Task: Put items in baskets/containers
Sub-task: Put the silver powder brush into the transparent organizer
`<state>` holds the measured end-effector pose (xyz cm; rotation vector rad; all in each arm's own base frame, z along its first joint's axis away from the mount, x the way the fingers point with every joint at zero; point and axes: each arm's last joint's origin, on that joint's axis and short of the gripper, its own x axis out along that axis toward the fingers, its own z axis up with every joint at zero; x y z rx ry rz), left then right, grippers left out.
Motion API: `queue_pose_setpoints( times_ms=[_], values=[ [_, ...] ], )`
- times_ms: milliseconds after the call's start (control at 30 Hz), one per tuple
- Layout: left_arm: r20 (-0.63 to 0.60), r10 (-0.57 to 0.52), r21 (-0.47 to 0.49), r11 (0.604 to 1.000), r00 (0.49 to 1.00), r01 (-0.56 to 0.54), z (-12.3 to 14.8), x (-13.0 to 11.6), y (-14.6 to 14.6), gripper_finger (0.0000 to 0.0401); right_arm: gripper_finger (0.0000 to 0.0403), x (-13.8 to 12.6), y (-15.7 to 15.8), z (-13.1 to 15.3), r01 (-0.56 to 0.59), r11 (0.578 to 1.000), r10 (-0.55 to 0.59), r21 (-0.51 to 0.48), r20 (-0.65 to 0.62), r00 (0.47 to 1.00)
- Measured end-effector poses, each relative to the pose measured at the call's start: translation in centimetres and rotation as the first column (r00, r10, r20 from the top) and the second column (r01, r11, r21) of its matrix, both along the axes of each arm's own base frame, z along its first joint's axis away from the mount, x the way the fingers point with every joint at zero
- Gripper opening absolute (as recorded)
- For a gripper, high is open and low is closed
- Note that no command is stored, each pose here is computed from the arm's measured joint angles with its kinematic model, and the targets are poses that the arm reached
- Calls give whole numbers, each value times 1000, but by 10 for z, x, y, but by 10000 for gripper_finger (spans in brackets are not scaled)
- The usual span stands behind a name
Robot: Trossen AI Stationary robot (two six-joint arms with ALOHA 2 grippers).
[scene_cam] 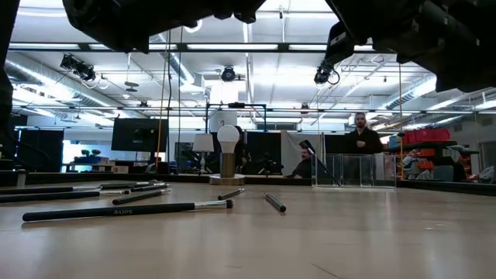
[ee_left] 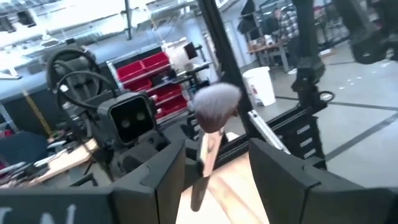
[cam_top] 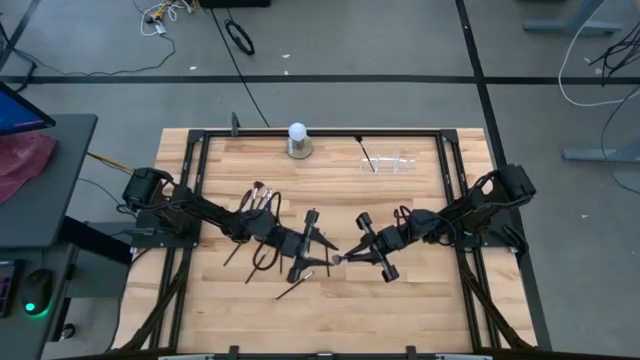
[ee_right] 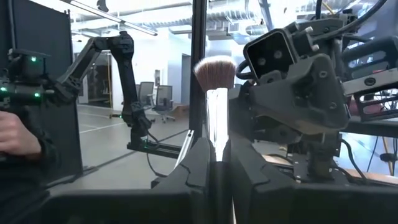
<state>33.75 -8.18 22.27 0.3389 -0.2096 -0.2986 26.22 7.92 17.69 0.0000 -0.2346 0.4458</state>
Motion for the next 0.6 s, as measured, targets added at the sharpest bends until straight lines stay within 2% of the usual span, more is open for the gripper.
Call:
queue_pose_setpoints(
  times_ms=[133, 400, 500, 600],
  values=[
    [12, 1, -3, 1000, 1000, 0, 5, 8, -2, 186, 29, 1, -2, 0, 7, 1000, -7, 1, 0, 1000],
    [-13, -43, 12, 999, 999, 43, -3, 29, -8, 182, 29, 1, -2, -1, 7, 1000, -7, 0, -12, 1000],
    [-11, -40, 19, 999, 999, 41, -4, 29, -8, 165, 29, 1, -2, -2, 7, 1000, -7, -3, -23, 1000],
    [-9, -51, 27, 998, 999, 51, -4, 29, -8, 130, 29, 1, -2, -2, 6, 1000, -6, -4, -27, 1000]
  ],
)
